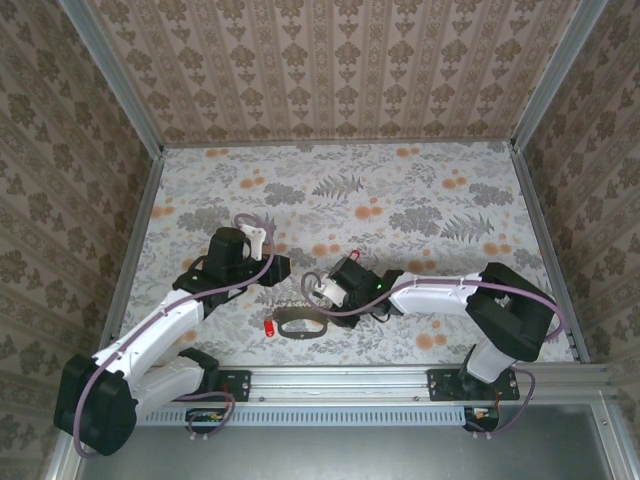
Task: Put the keys on the keyring
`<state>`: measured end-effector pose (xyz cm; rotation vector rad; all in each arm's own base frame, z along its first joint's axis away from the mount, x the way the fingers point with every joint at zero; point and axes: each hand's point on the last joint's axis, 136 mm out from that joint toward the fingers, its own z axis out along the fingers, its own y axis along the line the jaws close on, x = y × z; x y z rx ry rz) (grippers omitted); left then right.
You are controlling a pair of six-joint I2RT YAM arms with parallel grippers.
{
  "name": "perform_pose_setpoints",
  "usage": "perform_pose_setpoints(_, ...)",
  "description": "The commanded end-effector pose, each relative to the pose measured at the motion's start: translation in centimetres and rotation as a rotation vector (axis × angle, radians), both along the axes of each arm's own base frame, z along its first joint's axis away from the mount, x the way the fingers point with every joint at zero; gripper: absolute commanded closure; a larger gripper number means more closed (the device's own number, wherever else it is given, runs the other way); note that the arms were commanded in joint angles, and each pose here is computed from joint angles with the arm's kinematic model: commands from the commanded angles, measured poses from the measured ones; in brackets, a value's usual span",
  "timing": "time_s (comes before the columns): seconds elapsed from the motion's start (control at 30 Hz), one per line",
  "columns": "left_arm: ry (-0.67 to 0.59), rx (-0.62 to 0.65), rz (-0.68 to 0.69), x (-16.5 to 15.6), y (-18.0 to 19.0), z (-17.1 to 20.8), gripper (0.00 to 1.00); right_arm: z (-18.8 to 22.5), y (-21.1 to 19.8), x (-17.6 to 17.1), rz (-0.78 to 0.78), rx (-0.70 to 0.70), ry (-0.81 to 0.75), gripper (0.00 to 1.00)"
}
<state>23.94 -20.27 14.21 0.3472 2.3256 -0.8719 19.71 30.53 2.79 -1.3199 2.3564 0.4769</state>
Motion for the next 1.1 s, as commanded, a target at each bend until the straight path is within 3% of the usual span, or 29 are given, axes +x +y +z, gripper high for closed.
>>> perform_pose_setpoints(0.0,-0.002,-0.007,0.011,0.0,-0.1,0.2,0.64,0.2,0.6,0.0,0.029,-0.006,0.002,0.76)
perform_pose_setpoints(0.47,-0.006,-0.007,0.008,0.1,-0.1,0.5,0.64,-0.4,0.3,0.3,0.025,-0.042,0.001,0.75)
perform_pose_setpoints(0.87,-0.009,-0.01,0.009,0.0,-0.1,0.6,0.64,-0.5,-0.1,0.5,0.012,-0.058,-0.006,0.91)
perform_pose_setpoints(1.07,-0.009,-0.011,0.009,-0.1,0.0,0.6,0.64,0.9,0.4,0.2,0.022,0.0,-0.018,1.0)
